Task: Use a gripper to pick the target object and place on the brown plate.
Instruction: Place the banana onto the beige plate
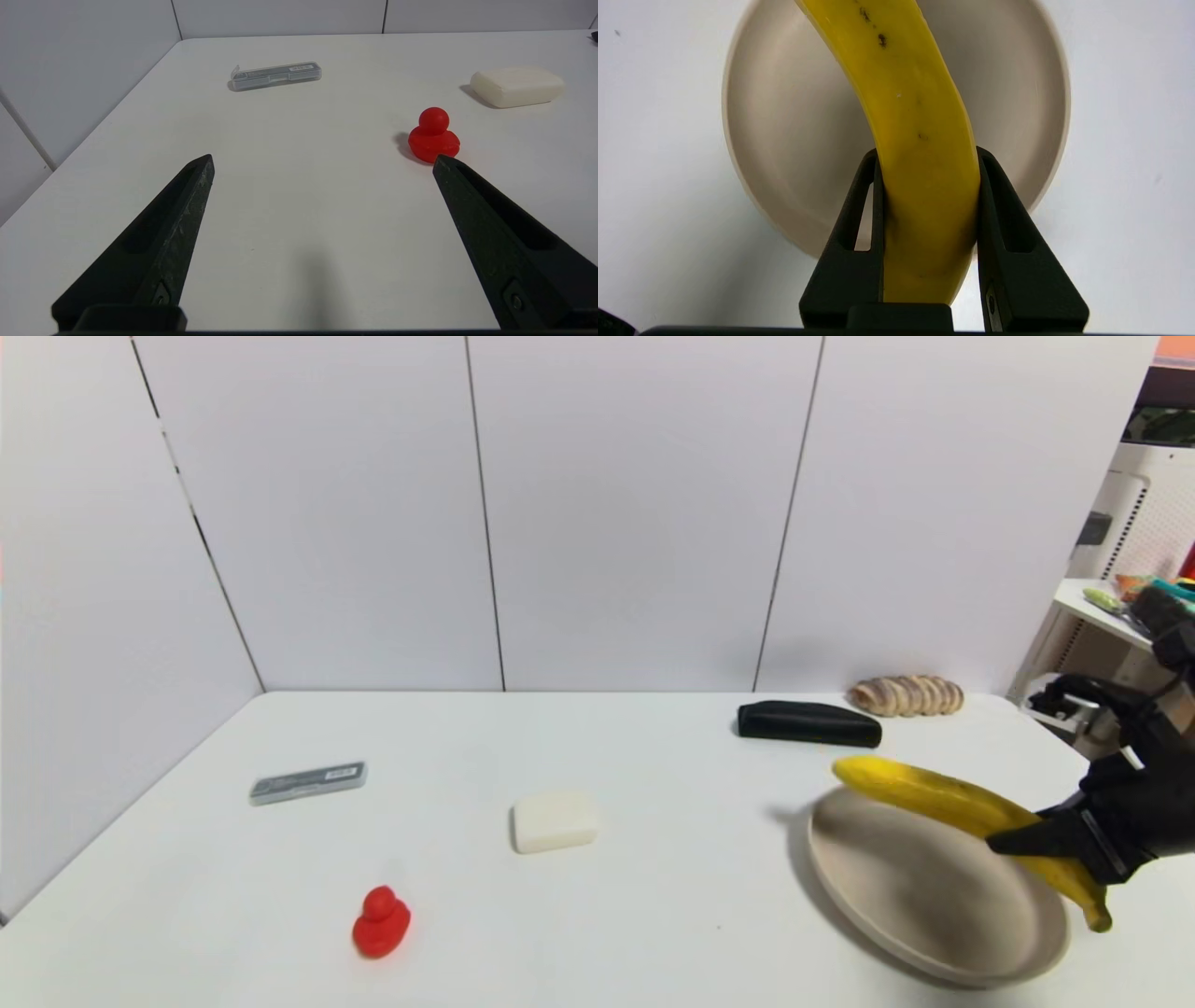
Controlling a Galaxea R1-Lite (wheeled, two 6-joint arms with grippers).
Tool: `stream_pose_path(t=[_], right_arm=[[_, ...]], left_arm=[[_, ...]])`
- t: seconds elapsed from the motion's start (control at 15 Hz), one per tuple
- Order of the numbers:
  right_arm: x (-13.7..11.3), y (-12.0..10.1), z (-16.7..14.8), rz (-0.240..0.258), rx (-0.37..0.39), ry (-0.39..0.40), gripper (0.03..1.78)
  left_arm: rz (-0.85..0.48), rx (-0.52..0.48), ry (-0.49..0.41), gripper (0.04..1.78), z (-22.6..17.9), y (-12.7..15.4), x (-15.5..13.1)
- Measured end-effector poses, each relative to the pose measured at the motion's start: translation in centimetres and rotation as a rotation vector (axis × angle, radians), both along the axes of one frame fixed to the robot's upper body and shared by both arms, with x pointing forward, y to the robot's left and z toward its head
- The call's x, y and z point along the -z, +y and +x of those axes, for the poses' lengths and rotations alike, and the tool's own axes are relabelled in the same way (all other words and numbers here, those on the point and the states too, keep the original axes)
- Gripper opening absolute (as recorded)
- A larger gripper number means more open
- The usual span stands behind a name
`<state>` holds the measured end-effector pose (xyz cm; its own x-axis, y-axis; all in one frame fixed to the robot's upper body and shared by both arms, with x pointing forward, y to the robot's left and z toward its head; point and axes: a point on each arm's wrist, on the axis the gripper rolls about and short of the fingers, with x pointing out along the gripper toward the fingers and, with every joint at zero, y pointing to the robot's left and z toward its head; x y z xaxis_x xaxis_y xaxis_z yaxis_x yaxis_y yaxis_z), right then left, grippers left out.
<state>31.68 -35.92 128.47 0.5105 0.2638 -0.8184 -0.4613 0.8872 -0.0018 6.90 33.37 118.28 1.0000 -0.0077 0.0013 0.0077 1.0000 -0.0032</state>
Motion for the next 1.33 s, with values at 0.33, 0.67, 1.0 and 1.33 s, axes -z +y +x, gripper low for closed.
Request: stream_pose_path(t=[0.33,0.67,1.0,1.33], right_arm=[[2.1,-0.7,-1.3,0.002,0.040,0.011,0.54],[2.9,-0.8,-0.8,0.003,0.041,0.014,0.96],[2.6,-0.8,-0.5,-0.005,0.040,-0.016,1.31],[-0.5,-0.2,-3.9,-0.003,0.076,-0.145,1.50]], left_arm=[[0.001,0.000,0.000,1.69,0.0,0.0,0.0],[0.000,0.000,0.000,1.69,0.0,0.0,0.0],[0.001,0.000,0.000,1.69,0.0,0.0,0.0],[0.000,0.000,0.000,1.69,0.0,0.0,0.0]])
